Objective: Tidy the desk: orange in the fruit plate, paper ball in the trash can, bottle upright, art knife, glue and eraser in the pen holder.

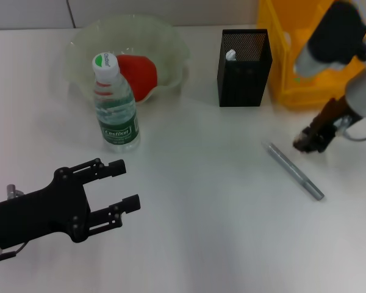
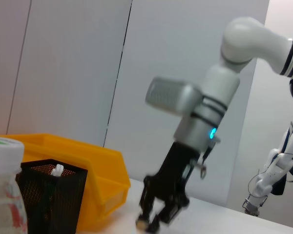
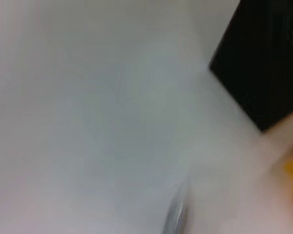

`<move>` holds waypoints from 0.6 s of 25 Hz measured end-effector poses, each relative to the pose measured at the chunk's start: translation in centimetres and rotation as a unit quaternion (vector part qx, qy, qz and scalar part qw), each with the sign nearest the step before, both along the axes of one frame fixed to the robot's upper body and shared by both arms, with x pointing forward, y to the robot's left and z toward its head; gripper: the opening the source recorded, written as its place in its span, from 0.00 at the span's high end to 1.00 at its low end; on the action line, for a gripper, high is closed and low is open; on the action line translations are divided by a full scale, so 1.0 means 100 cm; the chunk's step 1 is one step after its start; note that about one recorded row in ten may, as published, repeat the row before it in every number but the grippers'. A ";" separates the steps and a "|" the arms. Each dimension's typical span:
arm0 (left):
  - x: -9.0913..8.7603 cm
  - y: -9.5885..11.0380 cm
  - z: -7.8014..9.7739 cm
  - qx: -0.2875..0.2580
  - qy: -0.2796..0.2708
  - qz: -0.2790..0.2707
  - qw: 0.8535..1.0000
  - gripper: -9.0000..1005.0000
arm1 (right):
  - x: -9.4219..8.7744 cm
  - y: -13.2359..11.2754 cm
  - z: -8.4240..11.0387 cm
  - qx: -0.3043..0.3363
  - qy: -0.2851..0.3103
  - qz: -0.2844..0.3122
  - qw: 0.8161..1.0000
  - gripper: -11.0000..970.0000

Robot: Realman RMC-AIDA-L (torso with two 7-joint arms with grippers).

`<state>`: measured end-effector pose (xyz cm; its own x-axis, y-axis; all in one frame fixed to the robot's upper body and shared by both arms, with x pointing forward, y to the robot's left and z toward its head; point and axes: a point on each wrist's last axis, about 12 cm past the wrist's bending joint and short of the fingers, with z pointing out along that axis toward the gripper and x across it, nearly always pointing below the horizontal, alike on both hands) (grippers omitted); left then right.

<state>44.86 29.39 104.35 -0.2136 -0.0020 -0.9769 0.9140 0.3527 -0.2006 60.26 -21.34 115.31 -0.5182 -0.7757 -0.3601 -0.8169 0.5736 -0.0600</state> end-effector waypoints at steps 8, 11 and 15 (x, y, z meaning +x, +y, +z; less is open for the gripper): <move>0.000 -0.001 0.000 0.000 0.000 -0.005 1.000 0.30 | 0.017 -0.011 0.073 0.172 -0.091 -0.094 0.976 0.69; 0.000 -0.001 0.001 0.000 -0.001 -0.005 1.000 0.30 | 0.026 -0.006 0.076 0.183 -0.105 -0.113 0.971 0.67; 0.000 -0.001 0.001 -0.002 -0.003 -0.003 1.000 0.30 | 0.048 0.011 0.069 0.192 -0.119 -0.140 0.964 0.64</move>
<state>44.90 29.28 104.44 -0.2076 -0.0043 -0.9782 0.9171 0.3471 -0.1961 65.09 -20.23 122.25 -0.5549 -0.4026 -0.7280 -0.6162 0.7868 0.0346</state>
